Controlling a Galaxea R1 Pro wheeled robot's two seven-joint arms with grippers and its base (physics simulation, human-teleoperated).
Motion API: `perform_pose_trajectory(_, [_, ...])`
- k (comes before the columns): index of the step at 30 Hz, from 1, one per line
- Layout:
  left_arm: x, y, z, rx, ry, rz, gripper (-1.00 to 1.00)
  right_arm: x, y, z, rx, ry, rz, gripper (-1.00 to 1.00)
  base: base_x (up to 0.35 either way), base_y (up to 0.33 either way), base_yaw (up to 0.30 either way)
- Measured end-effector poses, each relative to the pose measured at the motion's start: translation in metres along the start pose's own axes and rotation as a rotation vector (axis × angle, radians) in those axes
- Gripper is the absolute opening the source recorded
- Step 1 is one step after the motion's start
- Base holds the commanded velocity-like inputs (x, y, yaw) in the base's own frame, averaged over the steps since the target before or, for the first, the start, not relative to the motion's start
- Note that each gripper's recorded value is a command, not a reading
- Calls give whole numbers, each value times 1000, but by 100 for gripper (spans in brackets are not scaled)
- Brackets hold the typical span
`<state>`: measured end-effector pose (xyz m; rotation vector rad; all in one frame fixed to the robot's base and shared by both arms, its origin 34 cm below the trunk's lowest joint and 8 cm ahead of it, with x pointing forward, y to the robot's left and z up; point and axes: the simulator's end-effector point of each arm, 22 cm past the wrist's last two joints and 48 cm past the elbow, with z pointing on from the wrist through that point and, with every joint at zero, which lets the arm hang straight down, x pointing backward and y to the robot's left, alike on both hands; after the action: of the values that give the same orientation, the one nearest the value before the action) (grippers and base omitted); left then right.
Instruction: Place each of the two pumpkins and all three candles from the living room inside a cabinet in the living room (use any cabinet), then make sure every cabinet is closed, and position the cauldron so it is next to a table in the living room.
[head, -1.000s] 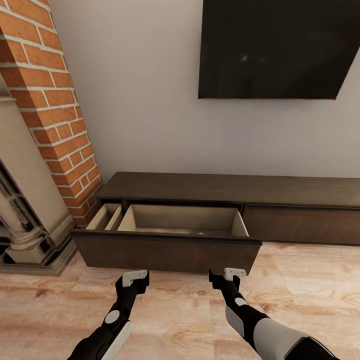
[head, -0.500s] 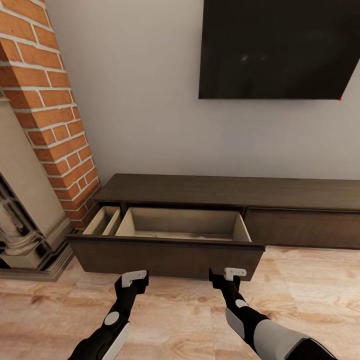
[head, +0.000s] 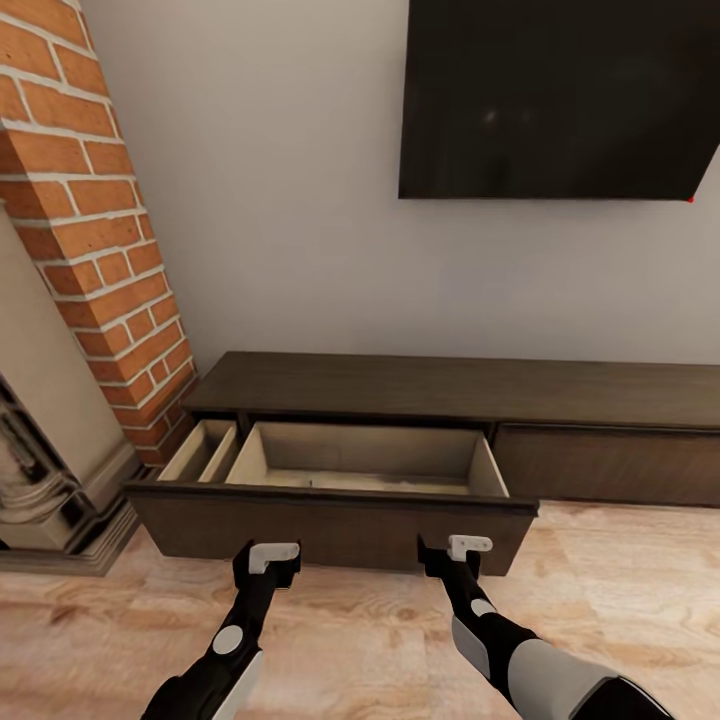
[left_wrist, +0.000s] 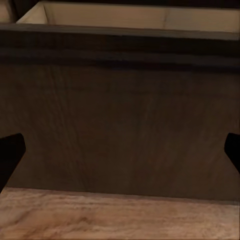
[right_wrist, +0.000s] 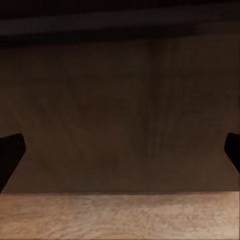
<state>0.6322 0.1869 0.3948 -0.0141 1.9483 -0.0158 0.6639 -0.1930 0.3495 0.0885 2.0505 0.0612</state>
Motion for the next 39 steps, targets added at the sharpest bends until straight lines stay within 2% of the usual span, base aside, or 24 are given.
perform_pose_trajectory(10, [-1, 0, 0, 1, -3, 1, 100, 0, 0, 0, 0, 0, 0, 100, 214, 0, 0])
perform_pose_trajectory(23, [0, 1, 0, 0, -2, 2, 100, 1, -1, 0, 3, 1, 4, 100, 115, 0, 0])
perform_pose_trajectory(39, [-1, 1, 0, 0, -2, 2, 100, 0, -3, 0, 11, 1, 13, 100, 303, 0, 0])
